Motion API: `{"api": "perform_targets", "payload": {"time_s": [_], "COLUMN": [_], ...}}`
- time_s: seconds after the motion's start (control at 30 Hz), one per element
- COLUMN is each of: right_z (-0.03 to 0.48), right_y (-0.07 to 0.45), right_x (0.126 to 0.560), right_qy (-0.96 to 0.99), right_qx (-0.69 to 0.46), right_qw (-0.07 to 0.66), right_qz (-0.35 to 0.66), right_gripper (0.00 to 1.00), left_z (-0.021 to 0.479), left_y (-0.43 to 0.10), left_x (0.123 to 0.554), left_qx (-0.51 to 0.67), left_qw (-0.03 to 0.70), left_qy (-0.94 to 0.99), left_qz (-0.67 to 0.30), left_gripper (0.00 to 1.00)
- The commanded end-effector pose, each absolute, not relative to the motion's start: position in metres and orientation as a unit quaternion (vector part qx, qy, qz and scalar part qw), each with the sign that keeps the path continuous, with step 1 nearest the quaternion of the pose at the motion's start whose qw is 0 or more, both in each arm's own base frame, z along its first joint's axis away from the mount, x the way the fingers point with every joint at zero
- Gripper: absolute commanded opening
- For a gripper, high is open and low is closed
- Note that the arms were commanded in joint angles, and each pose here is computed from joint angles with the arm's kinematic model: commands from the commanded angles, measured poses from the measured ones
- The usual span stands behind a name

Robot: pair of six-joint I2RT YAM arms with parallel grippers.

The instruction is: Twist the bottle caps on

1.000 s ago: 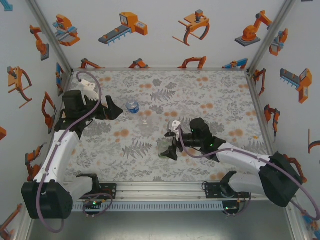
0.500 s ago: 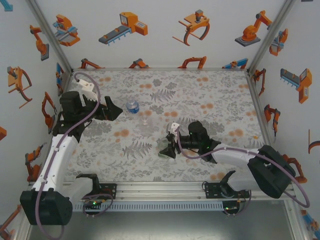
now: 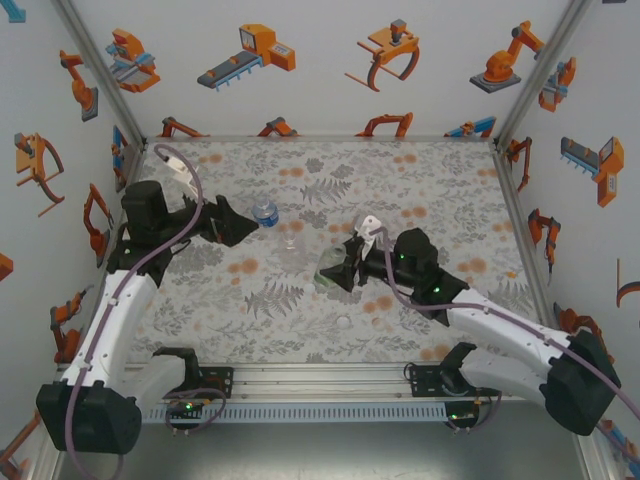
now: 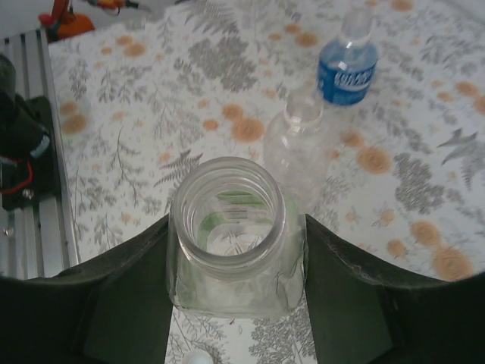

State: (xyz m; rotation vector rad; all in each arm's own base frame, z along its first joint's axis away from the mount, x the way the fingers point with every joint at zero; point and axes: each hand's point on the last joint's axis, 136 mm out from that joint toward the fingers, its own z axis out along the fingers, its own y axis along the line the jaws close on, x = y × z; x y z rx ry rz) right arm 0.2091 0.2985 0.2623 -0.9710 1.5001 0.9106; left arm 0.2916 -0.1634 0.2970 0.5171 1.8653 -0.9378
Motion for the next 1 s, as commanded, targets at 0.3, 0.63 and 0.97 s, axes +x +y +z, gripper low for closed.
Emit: {"api": "perform_targets", "payload": {"time_s": [0.3, 0.63, 0.97], "right_z": [0.384, 0.428, 0.443], "right_y": [0.300, 0.310, 0.310], "right_x": [0.174, 0.146, 0.155], "right_qy": [0.570, 0.503, 0.506], "right_qx": [-0.421, -0.451, -0.449], "right_qw": [0.531, 0.501, 0.523], "right_qz": [0.464, 0.541, 0.519], "right_gripper": [0.38, 0.31, 0.26], "left_z": [0.373, 0.393, 0.385], "left_y": [-0.263, -0.298, -0.329], "left_x": [0.177, 0.158, 0.154], "left_qx": [0.493, 0.512, 0.530], "left_qw": [0.507, 0.508, 0.474], "left_qy": [0.519, 0.466, 0.454], "left_qz": [-0.479, -0.512, -0.536], "left_gripper": [0.98, 1.00, 0.86]}}
